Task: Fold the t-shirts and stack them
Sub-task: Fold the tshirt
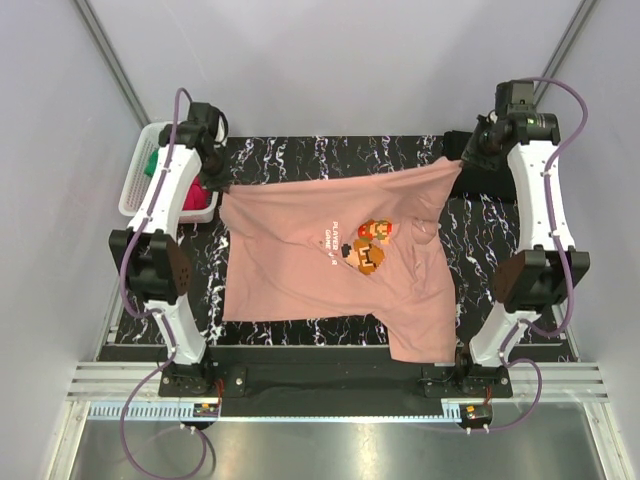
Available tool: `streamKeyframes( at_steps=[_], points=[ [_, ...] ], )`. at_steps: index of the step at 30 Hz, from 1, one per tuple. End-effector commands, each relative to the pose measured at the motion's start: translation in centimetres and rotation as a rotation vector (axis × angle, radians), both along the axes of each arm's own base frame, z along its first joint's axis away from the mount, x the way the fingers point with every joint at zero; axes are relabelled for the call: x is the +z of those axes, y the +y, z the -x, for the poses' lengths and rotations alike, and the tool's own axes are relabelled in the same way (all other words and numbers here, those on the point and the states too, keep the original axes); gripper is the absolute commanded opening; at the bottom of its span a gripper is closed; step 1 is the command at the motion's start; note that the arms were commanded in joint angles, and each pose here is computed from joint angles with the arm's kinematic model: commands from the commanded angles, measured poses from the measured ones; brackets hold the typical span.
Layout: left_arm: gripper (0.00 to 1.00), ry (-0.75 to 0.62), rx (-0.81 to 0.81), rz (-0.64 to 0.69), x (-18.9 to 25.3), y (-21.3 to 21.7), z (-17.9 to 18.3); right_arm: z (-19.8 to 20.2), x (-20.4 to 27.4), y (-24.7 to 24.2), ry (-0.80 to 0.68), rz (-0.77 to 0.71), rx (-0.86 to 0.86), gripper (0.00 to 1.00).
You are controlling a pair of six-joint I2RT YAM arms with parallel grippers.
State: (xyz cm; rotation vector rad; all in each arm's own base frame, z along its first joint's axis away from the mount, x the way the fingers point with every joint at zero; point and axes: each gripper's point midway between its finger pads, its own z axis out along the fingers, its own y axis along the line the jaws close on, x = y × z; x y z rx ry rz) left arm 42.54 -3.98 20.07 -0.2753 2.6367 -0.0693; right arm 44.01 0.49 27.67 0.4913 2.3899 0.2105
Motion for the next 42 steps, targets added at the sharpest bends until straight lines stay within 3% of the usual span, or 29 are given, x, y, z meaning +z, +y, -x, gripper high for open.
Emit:
streamKeyframes(
  at_steps=[1,10,16,21,33,42],
  points=[
    [0.0,-0.051,-0.006,-0.04,2.1,0.2,2.3,2.1,3.4,0.0,-0.097,-0.014,-0.015,0.0],
    [0.0,0.093,0.016,-0.028,-2.0,0.4,7.8,6.6,-0.5,1.6,0.003,-0.051,0.015,0.0],
    [0.0,0.148,-0.005,-0.026,-4.1,0.2,8.5,8.0,-3.2,2.5,0.081,-0.057,0.028,0.0],
    [0.0,0.101,0.007,-0.053,-3.2,0.5,6.3,6.1,-2.8,1.9,0.045,-0.039,-0.005,0.0],
    [0.0,-0.049,0.06,-0.094,-0.5,0.6,-3.1,-2.3,0.7,0.6,-0.083,-0.002,-0.071,0.0],
    [0.0,-0.076,0.069,-0.096,-1.3,0.2,-6.7,-7.3,0.6,0.6,-0.102,0.007,-0.057,0.0]
  ],
)
